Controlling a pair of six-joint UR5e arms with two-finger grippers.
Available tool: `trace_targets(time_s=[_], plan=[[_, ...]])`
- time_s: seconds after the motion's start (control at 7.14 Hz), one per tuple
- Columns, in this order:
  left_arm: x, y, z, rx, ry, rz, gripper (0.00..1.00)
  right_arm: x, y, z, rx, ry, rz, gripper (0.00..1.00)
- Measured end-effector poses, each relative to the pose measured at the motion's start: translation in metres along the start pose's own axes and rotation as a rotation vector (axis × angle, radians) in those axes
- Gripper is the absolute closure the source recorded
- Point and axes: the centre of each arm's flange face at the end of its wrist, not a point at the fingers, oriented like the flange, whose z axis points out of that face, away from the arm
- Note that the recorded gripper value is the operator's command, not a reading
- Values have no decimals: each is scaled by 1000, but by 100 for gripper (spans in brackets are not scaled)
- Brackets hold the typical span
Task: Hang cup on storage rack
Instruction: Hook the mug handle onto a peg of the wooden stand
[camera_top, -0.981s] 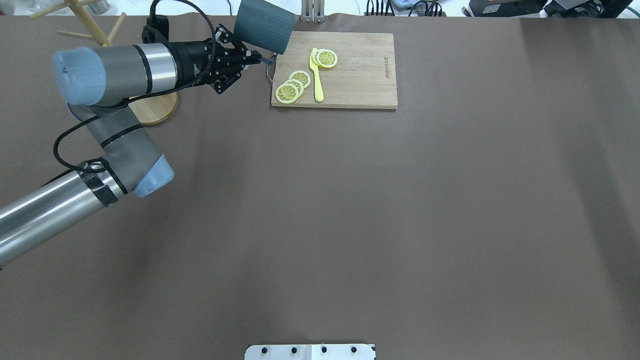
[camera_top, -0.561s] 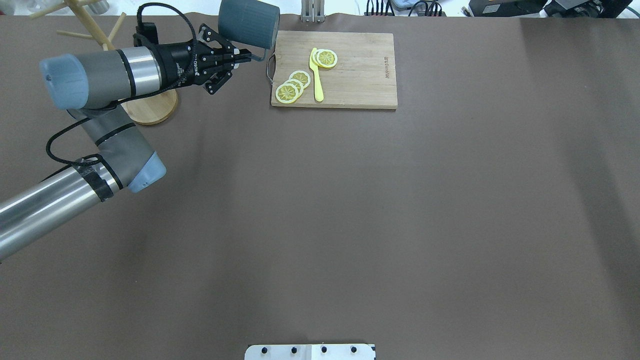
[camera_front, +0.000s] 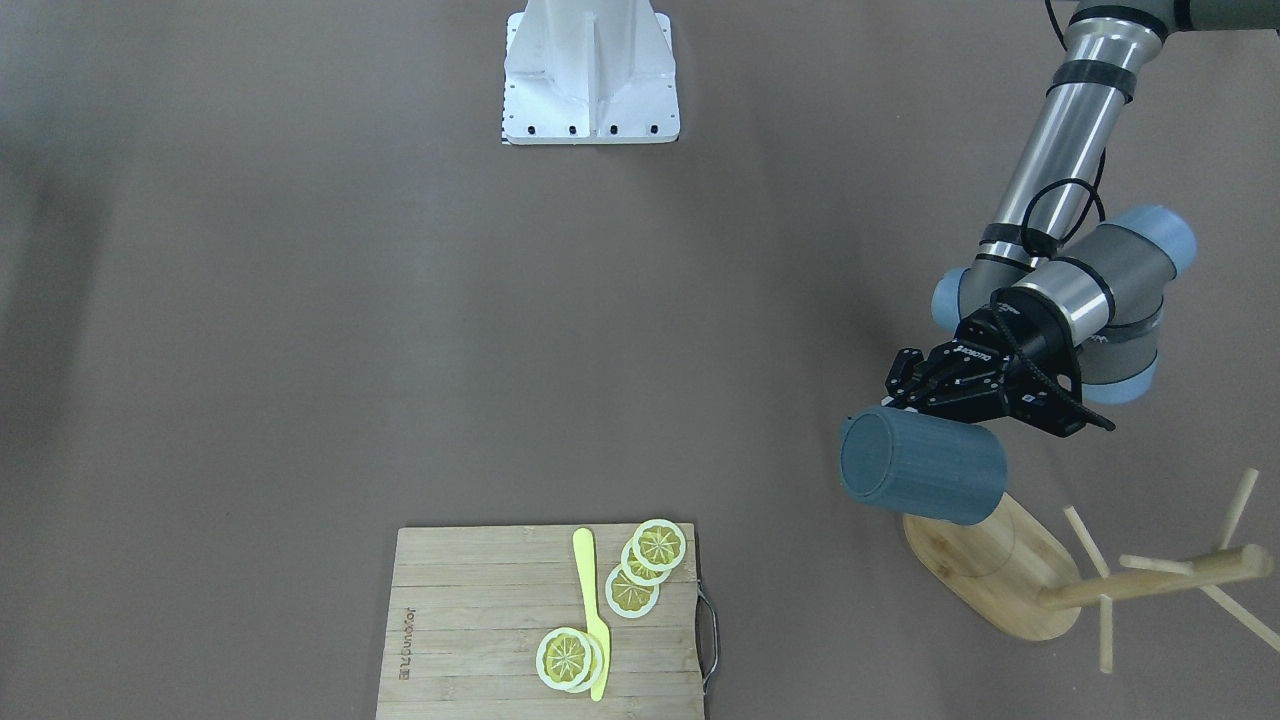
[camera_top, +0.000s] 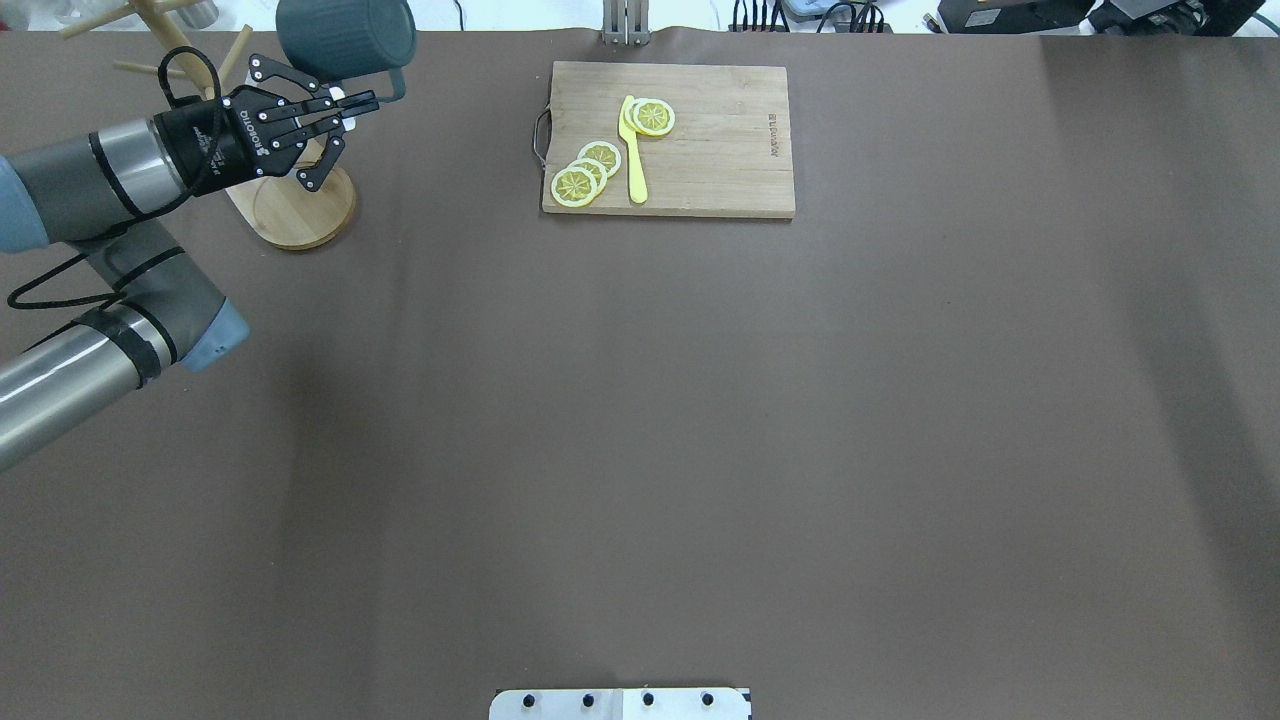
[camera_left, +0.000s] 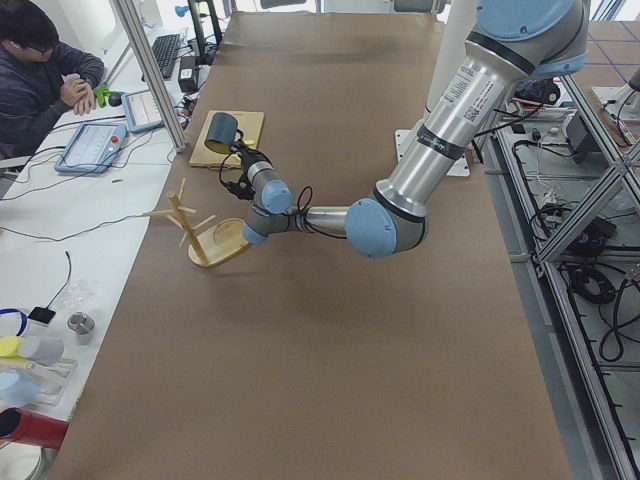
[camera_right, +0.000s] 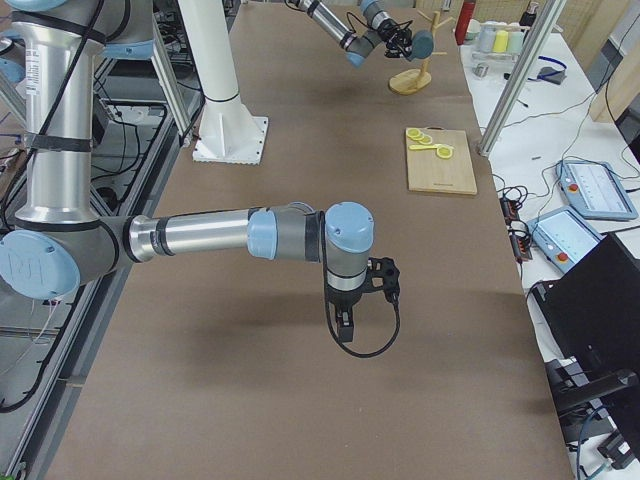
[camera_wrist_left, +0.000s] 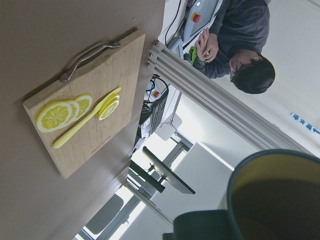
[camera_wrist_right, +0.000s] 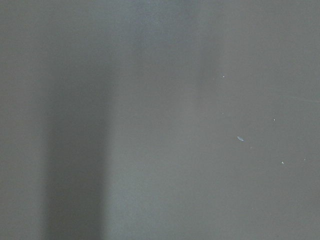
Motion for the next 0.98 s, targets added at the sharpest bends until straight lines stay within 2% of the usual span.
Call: trace_targets(time_s=[0.14,0.42,0.7,0.98], plan=[[-2,-13,-12,-2,38,-61,100,-2,1,-2,3,1,-3,0],[-2,-34,-25,40,126,-164,100,-3,2,-4,8,2,-7,0],[1,-44,-28,72,192,-211,100,-4,3,-5,9,3,-9,0],[11,-41,-14,86,228,-219,100,-5,3,-6,10,3,-10,0]])
